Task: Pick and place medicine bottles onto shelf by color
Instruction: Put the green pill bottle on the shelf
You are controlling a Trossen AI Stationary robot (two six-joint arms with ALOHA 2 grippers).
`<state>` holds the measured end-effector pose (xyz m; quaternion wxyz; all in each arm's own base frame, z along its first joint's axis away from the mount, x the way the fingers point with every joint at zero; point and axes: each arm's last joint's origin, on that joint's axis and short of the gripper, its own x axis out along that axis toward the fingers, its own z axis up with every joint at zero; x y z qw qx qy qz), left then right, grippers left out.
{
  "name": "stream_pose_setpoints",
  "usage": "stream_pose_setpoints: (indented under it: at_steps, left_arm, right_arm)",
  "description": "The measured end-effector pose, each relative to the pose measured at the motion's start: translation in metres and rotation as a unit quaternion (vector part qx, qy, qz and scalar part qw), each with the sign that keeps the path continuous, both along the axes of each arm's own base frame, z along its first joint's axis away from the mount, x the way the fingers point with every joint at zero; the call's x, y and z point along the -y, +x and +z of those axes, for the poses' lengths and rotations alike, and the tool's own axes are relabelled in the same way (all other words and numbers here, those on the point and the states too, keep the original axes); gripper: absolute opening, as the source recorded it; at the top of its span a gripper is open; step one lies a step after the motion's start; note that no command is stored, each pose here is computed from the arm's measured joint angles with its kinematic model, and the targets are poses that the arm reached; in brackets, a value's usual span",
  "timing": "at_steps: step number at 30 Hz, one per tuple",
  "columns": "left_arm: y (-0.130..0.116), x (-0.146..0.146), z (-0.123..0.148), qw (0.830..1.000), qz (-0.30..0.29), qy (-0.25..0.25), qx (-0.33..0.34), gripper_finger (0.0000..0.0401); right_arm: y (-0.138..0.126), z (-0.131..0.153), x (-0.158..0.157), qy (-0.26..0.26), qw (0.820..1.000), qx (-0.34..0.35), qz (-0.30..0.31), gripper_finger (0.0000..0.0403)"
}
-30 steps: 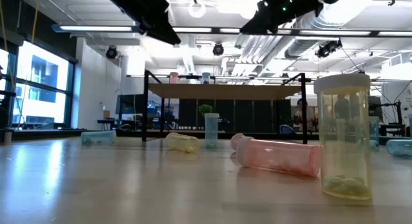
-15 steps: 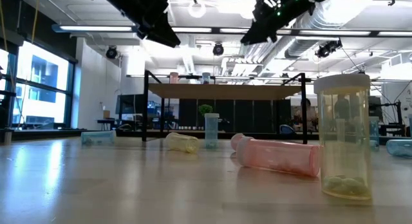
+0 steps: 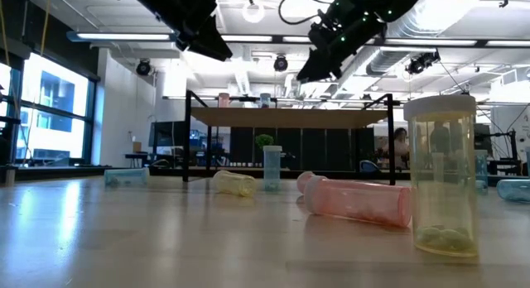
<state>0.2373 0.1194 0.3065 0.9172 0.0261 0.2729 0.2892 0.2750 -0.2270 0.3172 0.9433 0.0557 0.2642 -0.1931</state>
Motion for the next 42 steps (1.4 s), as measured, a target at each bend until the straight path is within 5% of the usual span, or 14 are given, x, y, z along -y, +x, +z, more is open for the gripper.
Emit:
stream_pose_setpoints:
  at_steps: [12,26,42]
  left_arm:
    - [0.000,0.000,0.000,1.000,0.002,-0.004,0.002,0.0214]
    - [0.000,0.000,0.000,1.000,0.003,-0.004,0.001,0.0214]
    - [0.000,0.000,0.000,1.000,0.003,-0.004,0.001,0.0214]
  right_arm:
    - [-0.001,0.039,-0.001,-0.026,1.000,-0.008,-0.001,0.0121]
    - [0.013,-0.012,0.013,0.039,0.995,-0.088,0.000,0.0121]
    - [0.014,-0.019,0.014,0.049,0.993,-0.108,-0.005,0.0121]
